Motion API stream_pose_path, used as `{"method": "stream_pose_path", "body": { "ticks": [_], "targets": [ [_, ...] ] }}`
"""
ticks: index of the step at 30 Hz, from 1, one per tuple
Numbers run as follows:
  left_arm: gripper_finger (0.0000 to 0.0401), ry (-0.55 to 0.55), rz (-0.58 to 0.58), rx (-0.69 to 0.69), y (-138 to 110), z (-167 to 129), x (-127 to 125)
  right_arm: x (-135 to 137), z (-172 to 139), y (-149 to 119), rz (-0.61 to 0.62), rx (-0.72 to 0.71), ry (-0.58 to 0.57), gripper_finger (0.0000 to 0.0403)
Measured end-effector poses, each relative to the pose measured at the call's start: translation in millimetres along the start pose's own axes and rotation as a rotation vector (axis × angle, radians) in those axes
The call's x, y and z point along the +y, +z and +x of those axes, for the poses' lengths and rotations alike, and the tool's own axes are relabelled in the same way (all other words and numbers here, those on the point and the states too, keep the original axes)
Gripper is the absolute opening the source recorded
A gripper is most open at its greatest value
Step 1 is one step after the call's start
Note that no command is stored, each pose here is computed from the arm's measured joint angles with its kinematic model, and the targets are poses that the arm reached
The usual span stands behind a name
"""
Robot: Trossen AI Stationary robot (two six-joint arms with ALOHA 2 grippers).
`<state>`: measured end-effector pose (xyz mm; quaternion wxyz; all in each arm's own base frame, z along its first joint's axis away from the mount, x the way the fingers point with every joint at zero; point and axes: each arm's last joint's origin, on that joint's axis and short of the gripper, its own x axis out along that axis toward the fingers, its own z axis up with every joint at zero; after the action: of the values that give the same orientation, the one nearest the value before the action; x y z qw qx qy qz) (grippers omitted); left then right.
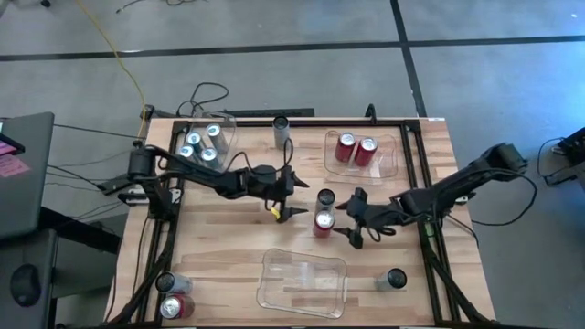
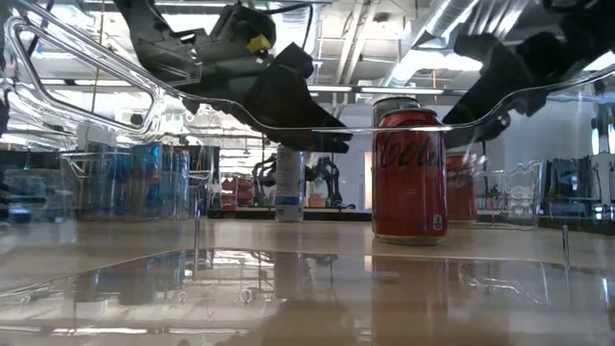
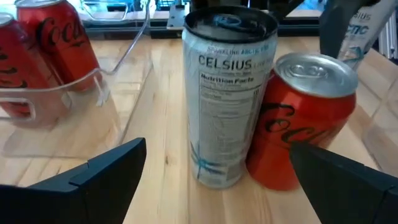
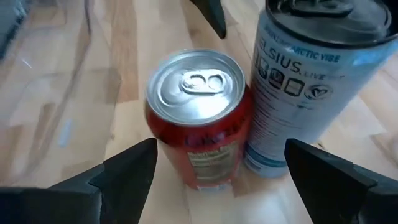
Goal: Sort soda cans
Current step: Put the red soda can into the top right transparent bin
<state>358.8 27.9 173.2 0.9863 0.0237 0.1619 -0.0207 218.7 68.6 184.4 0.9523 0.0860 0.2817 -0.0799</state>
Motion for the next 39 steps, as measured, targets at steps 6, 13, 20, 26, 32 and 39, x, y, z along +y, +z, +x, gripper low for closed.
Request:
{"method": "stream_pose_path", "body": {
  "ticks": [6,13,20,26,32,39],
  "targets": [
    [0.0391,-0.003,-0.019,-0.015,1.9,0.5,-0.7,5.1,8.6,3.4,-0.019,0.022,-0.01,0.0368],
    [0.0391,-0.018,-0.013,-0.004,1.2,0.9,-5.9,10.6,14.1,8.1,-0.014,0.037,0.016,0.0371],
    [0.0391,-0.034,-0.004,-0.016,2.7,1.4,-12.4,6.4,16.4,16.3,0.072,-0.007,0.012,0.0397],
    [0.0391,-0.025,-0.014,-0.031,4.2,1.4,-11.6,3.4,17.6,18.6,0.089,-0.014,0.011,0.0399],
    [0.0391,-0.012,-0.021,-0.061,7.2,1.2,-11.4,3.7,17.6,18.4,0.098,-0.01,0.018,0.0399],
    [0.0391,-0.018,-0.027,-0.06,7.1,2.1,-18.2,4.9,17.4,17.4,0.086,0.009,0.05,0.0398]
  ]
}}
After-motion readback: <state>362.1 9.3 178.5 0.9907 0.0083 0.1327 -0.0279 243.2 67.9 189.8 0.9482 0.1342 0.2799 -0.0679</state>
